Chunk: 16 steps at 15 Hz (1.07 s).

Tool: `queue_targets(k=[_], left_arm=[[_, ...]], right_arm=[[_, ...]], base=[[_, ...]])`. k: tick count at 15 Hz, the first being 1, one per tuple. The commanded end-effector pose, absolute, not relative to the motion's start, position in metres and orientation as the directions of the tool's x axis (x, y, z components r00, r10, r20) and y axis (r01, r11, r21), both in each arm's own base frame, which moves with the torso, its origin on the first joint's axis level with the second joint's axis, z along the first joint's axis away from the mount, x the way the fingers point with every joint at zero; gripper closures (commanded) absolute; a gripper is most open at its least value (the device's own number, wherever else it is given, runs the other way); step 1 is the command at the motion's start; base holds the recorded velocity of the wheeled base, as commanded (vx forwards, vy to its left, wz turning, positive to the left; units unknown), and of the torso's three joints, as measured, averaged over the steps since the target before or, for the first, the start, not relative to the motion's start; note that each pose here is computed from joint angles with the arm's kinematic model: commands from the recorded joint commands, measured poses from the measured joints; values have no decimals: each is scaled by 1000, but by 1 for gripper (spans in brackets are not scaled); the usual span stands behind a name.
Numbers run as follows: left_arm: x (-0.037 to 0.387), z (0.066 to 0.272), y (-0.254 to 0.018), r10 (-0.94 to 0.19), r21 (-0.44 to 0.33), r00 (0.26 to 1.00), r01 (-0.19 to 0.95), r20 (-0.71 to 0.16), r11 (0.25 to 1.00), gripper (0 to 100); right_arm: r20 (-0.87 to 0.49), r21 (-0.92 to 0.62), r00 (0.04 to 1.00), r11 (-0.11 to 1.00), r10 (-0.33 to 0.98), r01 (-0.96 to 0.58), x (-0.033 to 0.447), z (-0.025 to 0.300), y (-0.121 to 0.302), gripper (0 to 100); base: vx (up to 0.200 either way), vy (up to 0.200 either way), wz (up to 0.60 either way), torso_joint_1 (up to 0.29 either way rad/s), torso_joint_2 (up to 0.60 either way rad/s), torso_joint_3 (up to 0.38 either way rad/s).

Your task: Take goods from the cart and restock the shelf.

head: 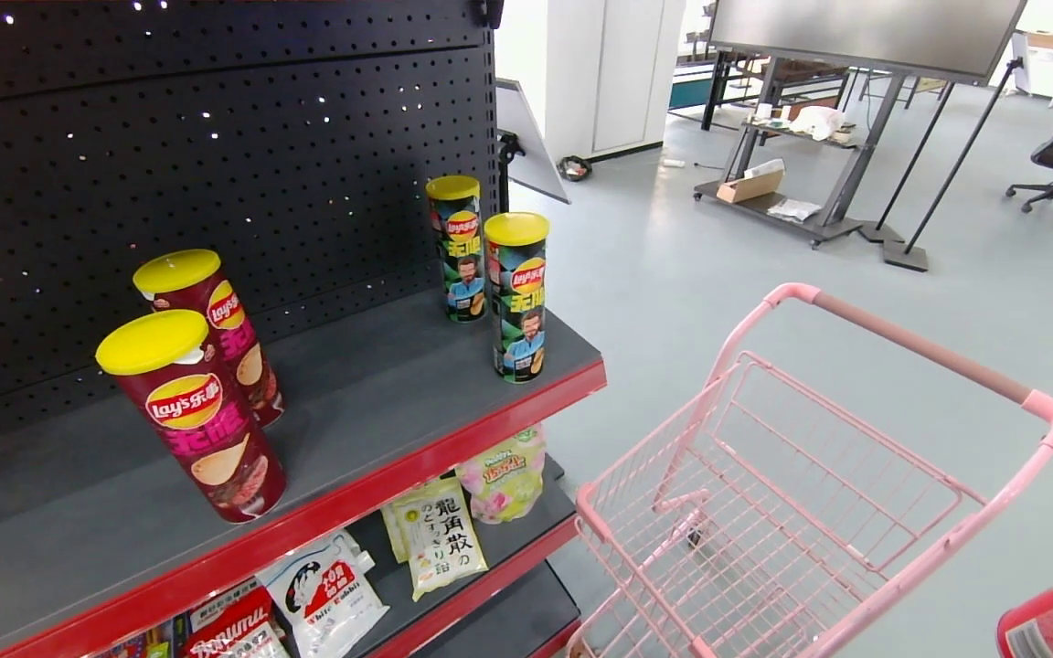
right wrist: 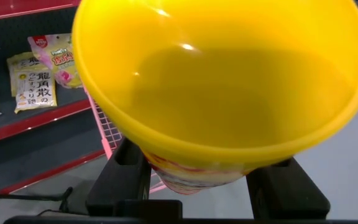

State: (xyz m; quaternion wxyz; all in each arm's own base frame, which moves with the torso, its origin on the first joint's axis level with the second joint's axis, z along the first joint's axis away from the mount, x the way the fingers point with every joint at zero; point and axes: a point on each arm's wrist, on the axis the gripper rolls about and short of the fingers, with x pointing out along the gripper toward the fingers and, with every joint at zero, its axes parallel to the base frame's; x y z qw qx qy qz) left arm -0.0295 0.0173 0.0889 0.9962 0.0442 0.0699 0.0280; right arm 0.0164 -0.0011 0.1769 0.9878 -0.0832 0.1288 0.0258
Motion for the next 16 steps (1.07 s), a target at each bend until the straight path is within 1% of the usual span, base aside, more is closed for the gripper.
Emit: queue_targets(k=[1,9,10,11,12,14,16], left_arm=[[-30,89,17,63,92,989,-50,-136,995,0],[-30,89,17,53,92,989,-41,-135,995,0],[-30,89,17,33,87,991,-22,-129,996,0],[-32,88,18,2,77,995,6,-102,997,0],[-32,88,18,-11,78,995,18,-101,997,0],[-32,88,18,14,82,995,-6,-101,997,0],[-32,88,18,16,85,995,-7,-101,996,0]], right_arm=[[-264,-158,964,985,29,-72,17,176,-1,100],[-264,-165,964,984,27,-73,13,169,-2,100],[-255,-165,966,984,28,-72,11,167,-3,100],[-242,-172,970,983,26,-69,8,165,-4,100],[-233,-176,972,982,20,-63,5,162,-5,100],[-203,-169,979,985,9,-44,-2,157,-7,100],[-186,-172,983,985,-14,-18,-6,155,-8,100]], base=[[0,0,600,17,-36,-22],[0,0,600,8,-3,-2],[0,0,0,0,0,0],[0,0,0,0,0,0],[0,0,0,0,0,0],[0,0,0,0,0,0],[0,0,0,0,0,0]])
